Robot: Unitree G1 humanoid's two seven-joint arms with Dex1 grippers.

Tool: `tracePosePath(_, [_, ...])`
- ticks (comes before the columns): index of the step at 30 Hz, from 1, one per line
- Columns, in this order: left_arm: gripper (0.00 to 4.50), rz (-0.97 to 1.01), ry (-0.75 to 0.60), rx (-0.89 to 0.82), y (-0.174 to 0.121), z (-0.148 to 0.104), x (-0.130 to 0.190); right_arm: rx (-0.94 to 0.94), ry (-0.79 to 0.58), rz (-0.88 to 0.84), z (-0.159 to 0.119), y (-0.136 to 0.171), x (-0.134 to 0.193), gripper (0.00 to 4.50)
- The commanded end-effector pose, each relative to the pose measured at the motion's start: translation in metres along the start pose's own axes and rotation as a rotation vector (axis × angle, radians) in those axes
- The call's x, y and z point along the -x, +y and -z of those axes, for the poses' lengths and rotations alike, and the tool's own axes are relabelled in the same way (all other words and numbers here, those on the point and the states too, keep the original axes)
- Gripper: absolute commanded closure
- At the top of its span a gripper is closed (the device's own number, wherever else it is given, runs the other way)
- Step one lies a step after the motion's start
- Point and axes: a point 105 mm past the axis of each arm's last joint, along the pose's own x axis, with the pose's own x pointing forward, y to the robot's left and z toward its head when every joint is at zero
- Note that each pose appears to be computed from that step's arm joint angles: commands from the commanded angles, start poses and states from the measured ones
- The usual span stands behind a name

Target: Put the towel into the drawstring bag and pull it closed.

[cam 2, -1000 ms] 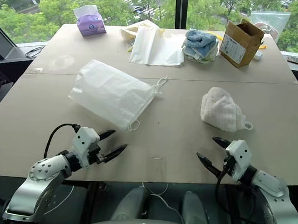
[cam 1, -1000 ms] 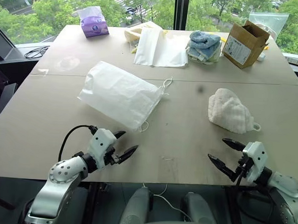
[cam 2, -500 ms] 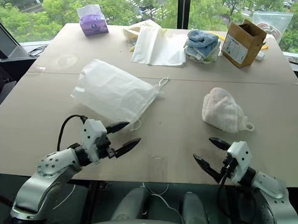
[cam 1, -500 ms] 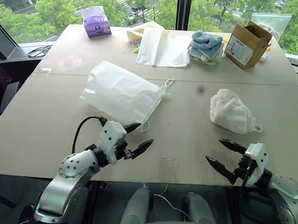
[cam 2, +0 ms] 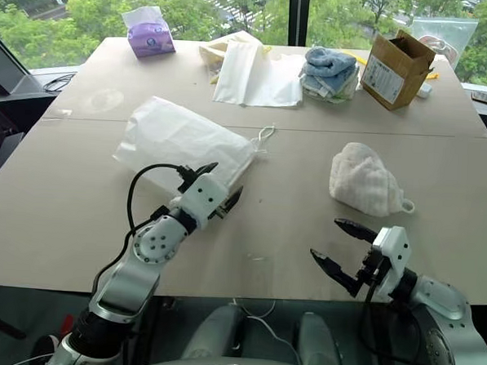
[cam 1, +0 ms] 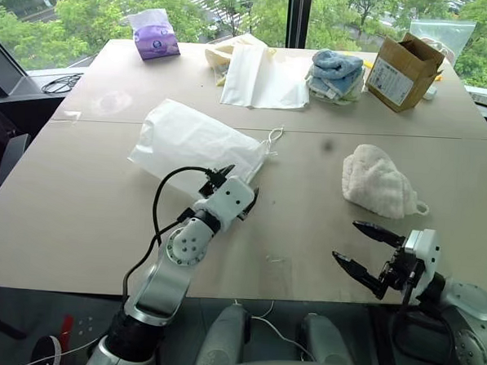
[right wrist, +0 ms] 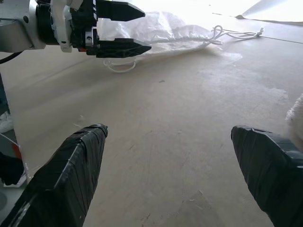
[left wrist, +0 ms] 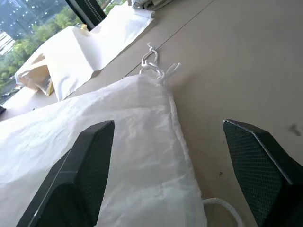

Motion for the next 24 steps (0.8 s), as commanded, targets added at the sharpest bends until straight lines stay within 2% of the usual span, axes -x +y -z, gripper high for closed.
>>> tracePosePath(1, [0.73, -0.090, 0.014, -0.079, 0.010, -0.003, 0.001, 0.045, -0.026, 0.000, -0.012, -0.002, 0.002, 0.02])
tracePosePath(10, [0.73, -0.200, 0.108, -0.218, 0.026, 0.012, 0.001, 0.061, -0.029, 0.010, -0.015, -0.004, 0.001, 0.02])
tracePosePath(14, [0.73, -0.167, 0.140, -0.208, 0.020, 0.019, 0.001, 0.065, -0.034, 0.013, -0.017, -0.005, 0.000, 0.02])
tracePosePath(24, [0.73, -0.091, 0.116, -0.207, 0.010, 0.016, 0.003, 0.065, -0.040, 0.015, -0.017, -0.004, -0.002, 0.02])
